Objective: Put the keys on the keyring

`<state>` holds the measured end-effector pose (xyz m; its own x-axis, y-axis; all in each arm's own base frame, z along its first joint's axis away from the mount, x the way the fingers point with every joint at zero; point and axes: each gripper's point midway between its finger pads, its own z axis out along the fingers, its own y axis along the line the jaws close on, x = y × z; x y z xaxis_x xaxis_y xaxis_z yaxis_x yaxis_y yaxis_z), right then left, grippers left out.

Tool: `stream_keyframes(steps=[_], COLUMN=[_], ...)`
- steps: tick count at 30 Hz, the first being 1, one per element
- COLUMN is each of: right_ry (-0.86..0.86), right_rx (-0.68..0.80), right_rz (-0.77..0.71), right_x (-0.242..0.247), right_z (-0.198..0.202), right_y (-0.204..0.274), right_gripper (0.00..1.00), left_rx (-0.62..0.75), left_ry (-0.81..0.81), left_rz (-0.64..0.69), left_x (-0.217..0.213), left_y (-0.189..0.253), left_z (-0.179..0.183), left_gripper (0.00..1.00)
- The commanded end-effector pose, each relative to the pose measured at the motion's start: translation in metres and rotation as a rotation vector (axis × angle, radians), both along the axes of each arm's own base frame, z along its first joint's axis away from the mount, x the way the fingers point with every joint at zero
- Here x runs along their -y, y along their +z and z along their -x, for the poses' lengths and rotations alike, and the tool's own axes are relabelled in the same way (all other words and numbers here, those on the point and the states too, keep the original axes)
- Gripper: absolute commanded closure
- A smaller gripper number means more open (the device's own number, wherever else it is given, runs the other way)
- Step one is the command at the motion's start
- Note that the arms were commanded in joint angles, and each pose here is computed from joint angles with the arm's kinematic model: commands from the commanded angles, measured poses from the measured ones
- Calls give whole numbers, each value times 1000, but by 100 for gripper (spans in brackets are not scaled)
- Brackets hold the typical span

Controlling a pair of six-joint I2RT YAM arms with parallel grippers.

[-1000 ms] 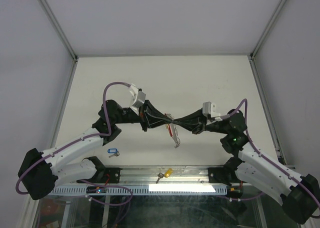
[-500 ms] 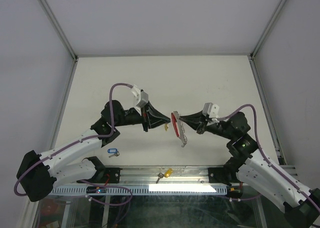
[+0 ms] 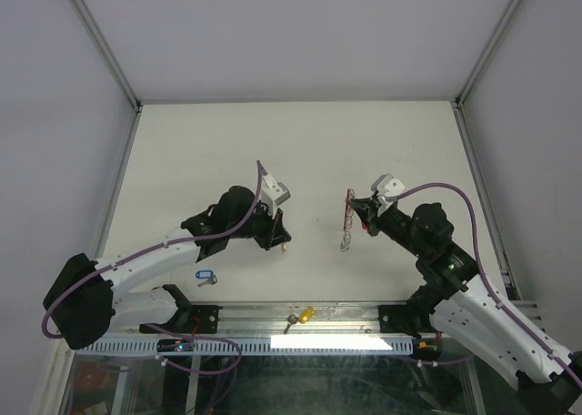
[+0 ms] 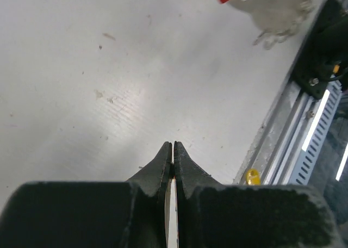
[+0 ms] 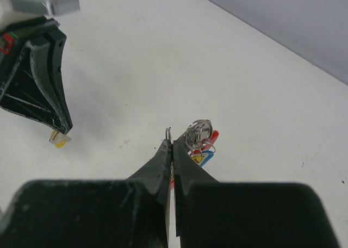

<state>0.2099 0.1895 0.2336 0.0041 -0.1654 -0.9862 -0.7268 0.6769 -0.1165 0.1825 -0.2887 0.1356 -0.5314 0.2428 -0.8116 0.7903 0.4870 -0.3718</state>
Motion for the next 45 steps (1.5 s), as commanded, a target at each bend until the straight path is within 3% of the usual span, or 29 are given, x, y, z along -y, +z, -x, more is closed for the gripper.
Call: stream_keyframes(steps=[1, 7, 15, 27, 37, 45], right_ry=[-78, -79, -64, -50, -31, -18], right_rx=[86, 68, 43, 31, 23, 17], right_rz=[-51, -55, -56, -50, -44, -41], right_x=[11, 11, 9, 8, 5, 3], right_z=[-8, -7, -4, -2, 1, 1], right_y=[40, 37, 31, 25, 21, 21], right_gripper=[100, 100, 100, 100, 100, 100], left_rx=[-29, -59, -8, 33, 26, -4], left_ry=[13, -27, -36, 0, -57, -154], left_rz=[-155, -252, -250, -206, -246, -306], left_x=[-2, 17, 34, 33, 18, 17], left_y=[-29, -64, -70, -53, -62, -78], left_z=[-13, -30, -50, -54, -35, -26], left_gripper=[100, 100, 100, 70, 57, 58])
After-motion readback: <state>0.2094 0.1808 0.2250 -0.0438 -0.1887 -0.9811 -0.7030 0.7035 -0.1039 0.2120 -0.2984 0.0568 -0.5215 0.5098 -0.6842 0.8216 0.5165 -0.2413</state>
